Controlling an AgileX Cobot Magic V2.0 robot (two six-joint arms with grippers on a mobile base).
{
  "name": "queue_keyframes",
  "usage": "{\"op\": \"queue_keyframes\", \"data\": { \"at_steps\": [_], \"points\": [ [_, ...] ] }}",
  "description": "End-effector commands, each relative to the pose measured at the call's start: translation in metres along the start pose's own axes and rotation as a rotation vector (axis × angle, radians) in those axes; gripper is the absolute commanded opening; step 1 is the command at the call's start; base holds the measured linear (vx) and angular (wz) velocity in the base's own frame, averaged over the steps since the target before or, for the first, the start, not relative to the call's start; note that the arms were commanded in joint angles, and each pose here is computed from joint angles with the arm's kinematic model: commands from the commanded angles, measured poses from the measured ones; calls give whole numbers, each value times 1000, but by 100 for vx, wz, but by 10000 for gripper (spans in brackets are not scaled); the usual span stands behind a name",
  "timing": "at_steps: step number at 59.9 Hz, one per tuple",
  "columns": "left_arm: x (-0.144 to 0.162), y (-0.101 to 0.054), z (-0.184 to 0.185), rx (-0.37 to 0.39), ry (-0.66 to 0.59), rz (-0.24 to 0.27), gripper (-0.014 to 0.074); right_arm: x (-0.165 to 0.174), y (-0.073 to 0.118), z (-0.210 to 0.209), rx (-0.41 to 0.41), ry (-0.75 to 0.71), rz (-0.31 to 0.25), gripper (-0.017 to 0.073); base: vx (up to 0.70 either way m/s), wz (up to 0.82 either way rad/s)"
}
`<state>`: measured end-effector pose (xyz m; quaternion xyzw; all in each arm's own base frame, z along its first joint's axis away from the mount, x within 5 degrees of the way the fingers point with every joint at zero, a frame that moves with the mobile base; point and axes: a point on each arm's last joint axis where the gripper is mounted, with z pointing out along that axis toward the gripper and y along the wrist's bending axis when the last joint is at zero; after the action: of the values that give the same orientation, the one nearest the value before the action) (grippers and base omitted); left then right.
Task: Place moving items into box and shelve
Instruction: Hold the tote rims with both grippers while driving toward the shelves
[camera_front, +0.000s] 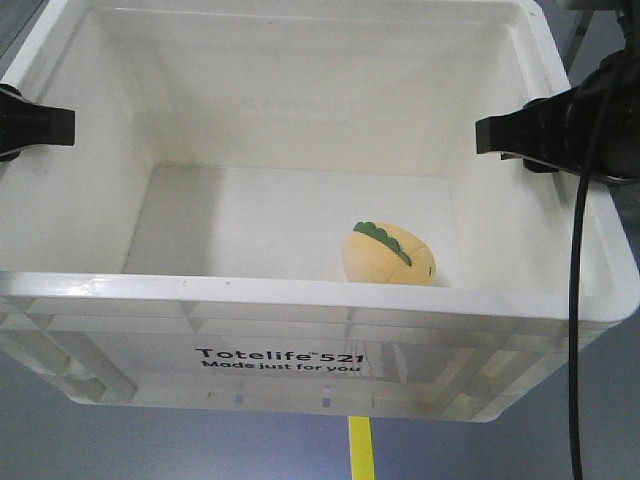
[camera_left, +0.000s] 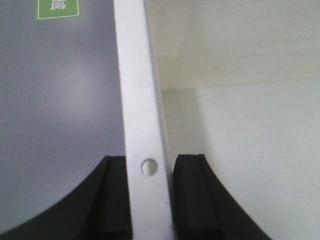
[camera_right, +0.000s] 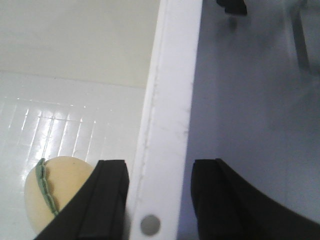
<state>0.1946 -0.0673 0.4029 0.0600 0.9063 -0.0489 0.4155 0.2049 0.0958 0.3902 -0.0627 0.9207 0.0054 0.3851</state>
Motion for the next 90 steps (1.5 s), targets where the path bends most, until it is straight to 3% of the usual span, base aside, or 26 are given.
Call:
{"op": "queue_keyframes", "data": {
  "at_steps": [1, 59, 90],
  "points": [
    [-21, -1, -23, 34, -216, 15, 140, -17, -9, -18, 22, -155, 12, 148, 20, -7],
    [-21, -1, -23, 34, -216, 15, 140, -17, -9, -18, 22, -155, 12, 148, 18, -15],
    [-21, -1, -23, 34, -216, 15, 140, -17, -9, -18, 22, -155, 12, 148, 12, -40]
  ]
}}
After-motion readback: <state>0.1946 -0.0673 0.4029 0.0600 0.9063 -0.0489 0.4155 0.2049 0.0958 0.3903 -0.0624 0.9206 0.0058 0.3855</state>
